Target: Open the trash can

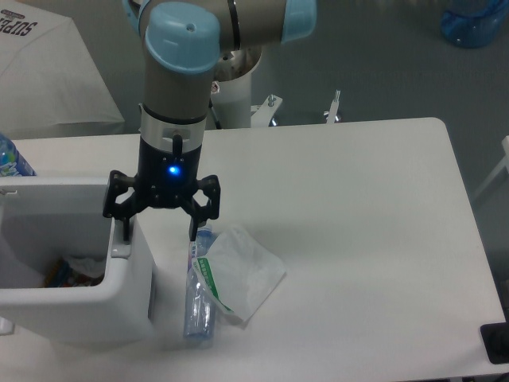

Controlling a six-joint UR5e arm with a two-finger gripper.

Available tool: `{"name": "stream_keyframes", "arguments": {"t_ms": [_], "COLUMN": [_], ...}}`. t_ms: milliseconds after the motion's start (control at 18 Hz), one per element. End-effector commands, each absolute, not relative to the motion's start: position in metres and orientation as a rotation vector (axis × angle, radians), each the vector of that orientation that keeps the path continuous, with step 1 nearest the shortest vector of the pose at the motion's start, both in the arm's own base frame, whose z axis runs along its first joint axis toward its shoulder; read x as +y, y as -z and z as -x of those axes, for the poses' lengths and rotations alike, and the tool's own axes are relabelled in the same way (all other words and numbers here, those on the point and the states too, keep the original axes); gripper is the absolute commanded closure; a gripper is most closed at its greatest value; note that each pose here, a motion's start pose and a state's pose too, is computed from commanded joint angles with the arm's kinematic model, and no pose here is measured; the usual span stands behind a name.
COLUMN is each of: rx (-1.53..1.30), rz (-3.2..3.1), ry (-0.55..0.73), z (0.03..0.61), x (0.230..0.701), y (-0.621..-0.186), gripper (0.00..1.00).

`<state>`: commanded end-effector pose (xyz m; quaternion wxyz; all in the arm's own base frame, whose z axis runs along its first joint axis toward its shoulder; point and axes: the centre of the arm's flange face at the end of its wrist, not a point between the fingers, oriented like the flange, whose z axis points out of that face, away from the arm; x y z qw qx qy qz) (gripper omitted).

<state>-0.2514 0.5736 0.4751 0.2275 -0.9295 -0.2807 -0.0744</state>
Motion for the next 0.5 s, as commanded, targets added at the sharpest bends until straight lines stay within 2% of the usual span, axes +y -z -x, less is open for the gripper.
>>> {"name": "stream_keyframes", "arguments": {"t_ms": [278,500], "rx": [-0.739,-0.674], "rz": [2.528,2.414], "ry": [0.172,0.072], "z": [0.254,0.268], "x": [0.574,0.575], "y": [-0.496,-0.535], "gripper": [0.00,0.00]}}
